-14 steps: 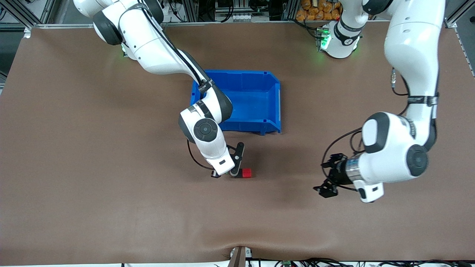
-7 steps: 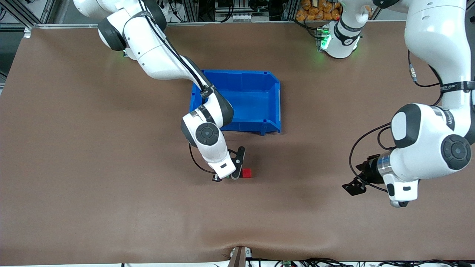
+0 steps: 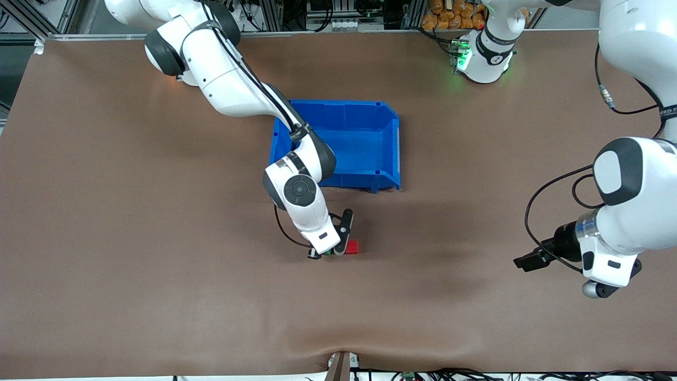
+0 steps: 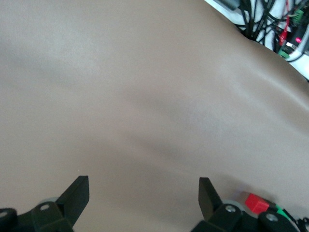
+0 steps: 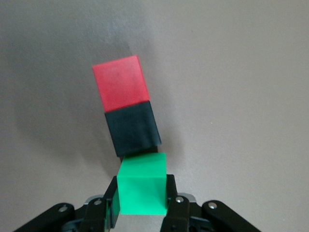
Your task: Attach green and red cubes to black cube
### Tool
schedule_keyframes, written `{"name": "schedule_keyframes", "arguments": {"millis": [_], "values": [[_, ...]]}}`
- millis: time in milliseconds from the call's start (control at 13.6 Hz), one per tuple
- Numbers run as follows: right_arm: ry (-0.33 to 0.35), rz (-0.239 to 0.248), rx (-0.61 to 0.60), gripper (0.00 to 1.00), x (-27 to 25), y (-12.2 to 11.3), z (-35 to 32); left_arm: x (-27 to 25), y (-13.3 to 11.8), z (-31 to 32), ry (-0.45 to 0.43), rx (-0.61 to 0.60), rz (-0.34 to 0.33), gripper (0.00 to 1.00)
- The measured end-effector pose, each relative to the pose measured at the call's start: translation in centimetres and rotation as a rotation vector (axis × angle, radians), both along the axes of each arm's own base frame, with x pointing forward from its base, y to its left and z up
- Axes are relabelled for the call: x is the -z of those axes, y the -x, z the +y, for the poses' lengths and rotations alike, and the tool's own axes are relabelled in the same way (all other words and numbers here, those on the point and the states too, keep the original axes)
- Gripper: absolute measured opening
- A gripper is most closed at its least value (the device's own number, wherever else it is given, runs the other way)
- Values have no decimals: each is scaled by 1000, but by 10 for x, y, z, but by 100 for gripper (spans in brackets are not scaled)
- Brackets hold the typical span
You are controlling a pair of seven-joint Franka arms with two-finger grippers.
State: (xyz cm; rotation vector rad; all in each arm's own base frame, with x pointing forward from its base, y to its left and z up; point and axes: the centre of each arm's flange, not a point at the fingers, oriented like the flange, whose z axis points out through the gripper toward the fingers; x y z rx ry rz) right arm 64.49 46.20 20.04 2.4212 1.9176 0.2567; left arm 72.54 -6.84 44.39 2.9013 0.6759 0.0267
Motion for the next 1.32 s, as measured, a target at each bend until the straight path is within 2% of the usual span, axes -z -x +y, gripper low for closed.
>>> {"name": "schedule_keyframes", "arguments": {"millis": [147,220,366,586,733,953,1099,1319], "values": [[-7,-7,2,40,1,4,7,-23,7,2,-11,114,-25,100],[-11,-13,2,44,1,5,9,-39,13,5,-21,182,-36,100],[-16,-21,4,68,4,4,8,-72,29,14,-40,291,-36,100],[-19,-32,13,98,0,0,7,-117,58,25,-54,348,-5,100],[-20,-37,41,100,-7,-8,-4,-147,81,25,-57,369,20,100],[-24,-44,124,100,-34,-34,-51,-189,119,30,-85,432,49,100],[-32,-46,201,100,-73,-50,-95,-215,148,36,-96,446,57,100],[-20,-1,326,100,-145,-60,-168,-239,187,51,-96,484,60,100]]}}
